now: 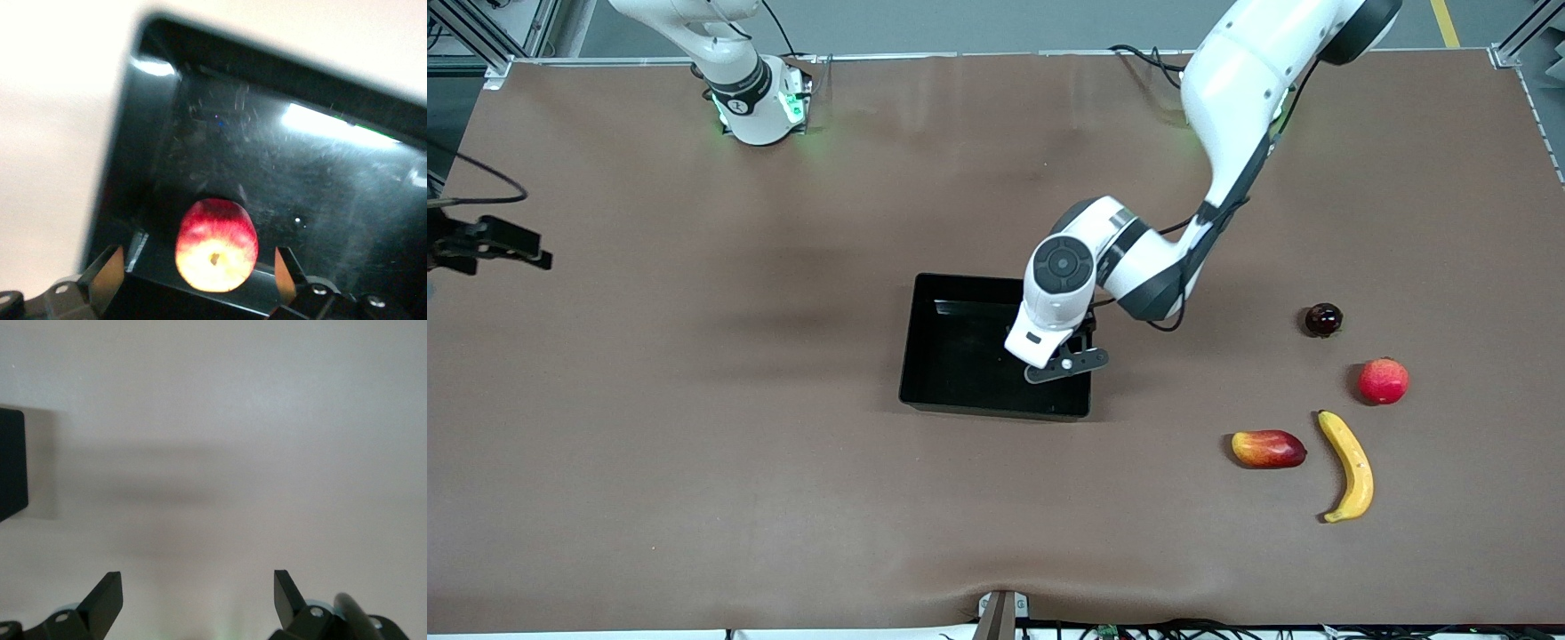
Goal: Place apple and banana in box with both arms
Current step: 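Open the left gripper to drop the apple into the box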
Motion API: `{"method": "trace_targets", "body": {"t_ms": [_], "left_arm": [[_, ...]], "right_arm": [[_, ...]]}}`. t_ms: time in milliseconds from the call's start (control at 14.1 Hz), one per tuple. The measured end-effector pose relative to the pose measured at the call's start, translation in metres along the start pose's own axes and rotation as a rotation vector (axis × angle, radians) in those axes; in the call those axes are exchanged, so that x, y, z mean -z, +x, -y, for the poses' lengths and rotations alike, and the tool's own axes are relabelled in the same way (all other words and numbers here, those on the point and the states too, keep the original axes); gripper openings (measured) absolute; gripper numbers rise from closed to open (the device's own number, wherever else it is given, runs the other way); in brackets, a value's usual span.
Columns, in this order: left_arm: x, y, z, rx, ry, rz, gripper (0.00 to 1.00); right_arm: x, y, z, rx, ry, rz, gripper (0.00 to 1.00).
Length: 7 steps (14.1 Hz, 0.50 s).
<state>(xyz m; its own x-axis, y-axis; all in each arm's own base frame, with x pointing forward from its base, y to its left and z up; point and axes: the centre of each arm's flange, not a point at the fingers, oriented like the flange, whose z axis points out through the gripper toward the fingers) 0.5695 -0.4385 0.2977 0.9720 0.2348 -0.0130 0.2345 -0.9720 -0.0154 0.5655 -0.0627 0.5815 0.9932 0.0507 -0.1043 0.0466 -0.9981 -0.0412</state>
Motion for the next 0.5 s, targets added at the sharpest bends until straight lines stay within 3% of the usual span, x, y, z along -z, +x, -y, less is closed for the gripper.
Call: {"method": "trace_targets", "body": {"t_ms": [285, 498], "left_arm": [[0.112, 0.069, 0.084, 0.038, -0.009, -0.092, 1.0], [0.124, 0.136, 0.182, 0.037, 0.017, -0.104, 1.0]], "right_arm": [[-0.009, -0.011, 0.0, 0.0, -0.005, -0.025, 1.0], [-0.003, -0.012, -0.004, -0.006, -0.013, -0.063, 1.0]]}}
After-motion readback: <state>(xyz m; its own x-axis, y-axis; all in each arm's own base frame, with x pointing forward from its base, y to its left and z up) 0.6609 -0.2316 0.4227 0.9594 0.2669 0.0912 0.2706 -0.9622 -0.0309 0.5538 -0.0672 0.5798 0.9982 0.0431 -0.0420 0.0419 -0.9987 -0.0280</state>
